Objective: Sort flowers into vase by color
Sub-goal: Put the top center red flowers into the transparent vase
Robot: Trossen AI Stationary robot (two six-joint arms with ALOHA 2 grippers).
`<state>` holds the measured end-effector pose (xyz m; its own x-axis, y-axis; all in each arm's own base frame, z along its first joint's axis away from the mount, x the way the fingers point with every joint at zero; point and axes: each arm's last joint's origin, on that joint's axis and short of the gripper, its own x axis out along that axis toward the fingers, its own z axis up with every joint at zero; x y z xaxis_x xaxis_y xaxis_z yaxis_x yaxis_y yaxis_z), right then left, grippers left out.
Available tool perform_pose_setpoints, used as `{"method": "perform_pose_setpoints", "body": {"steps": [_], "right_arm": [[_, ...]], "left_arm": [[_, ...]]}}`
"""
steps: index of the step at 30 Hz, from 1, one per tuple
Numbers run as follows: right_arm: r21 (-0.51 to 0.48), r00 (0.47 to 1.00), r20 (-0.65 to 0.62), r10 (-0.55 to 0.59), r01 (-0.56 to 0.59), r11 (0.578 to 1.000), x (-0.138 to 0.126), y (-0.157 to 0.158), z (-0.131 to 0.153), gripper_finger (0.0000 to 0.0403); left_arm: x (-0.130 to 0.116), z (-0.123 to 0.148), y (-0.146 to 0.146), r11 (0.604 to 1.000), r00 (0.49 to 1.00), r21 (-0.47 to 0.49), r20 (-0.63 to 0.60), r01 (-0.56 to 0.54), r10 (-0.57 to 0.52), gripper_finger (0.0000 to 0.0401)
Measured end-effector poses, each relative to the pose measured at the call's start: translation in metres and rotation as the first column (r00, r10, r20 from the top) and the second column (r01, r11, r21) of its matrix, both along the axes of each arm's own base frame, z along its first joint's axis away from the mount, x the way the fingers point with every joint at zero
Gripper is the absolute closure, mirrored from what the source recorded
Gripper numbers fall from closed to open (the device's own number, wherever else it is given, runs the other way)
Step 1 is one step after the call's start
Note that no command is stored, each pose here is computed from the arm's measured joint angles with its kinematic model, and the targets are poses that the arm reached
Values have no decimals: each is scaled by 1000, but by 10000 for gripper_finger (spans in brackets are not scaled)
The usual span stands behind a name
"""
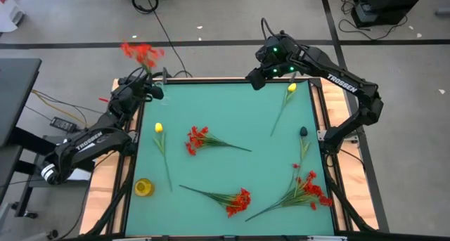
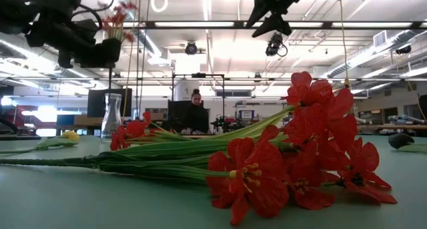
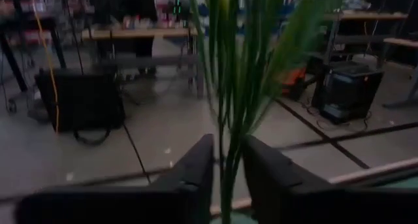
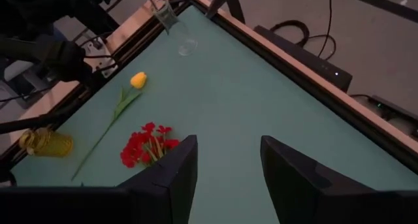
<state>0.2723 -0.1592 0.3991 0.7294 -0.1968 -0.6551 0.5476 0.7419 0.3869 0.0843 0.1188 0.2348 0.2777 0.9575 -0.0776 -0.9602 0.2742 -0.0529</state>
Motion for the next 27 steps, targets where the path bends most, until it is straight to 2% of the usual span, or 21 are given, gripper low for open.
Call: {"method": "perform_pose_setpoints", "body": {"steps": [3, 7, 10, 13, 17, 22, 25, 27], "right_arm": [[21, 1000, -12, -10, 11, 1000, -1, 1, -1, 210], [29, 999, -26, -25, 26, 999, -2, 1, -2, 203], [68, 998, -44, -49, 52, 996, -4, 2, -4, 202], [125, 991, -106, -77, 90, 988, -10, 2, -9, 203], [188, 963, -255, -91, 142, 972, -21, 6, -21, 203], [281, 904, -418, -85, 218, 934, -25, 12, -61, 203], [349, 879, -473, -66, 255, 901, -25, 15, -96, 203], [397, 884, -467, -28, 238, 886, -23, 18, -118, 203]], "left_arm": [[2, -6, 3, 999, 1000, -50, -7, -6, 5, 257], [3, -5, 4, 998, 1000, -60, 21, -16, 17, 213], [3, 11, 4, 996, 998, -81, 56, -21, 26, 197], [1, 31, 2, 988, 1000, -151, -5, -28, 28, 191], [-4, 61, -4, 957, 995, -286, -101, -51, 23, 186], [-10, 101, -12, 928, 984, -369, -175, -59, -7, 175], [-10, 121, -13, 927, 976, -371, -216, -58, -25, 163], [-9, 132, -12, 925, 974, -375, -225, -59, -29, 152]]}}
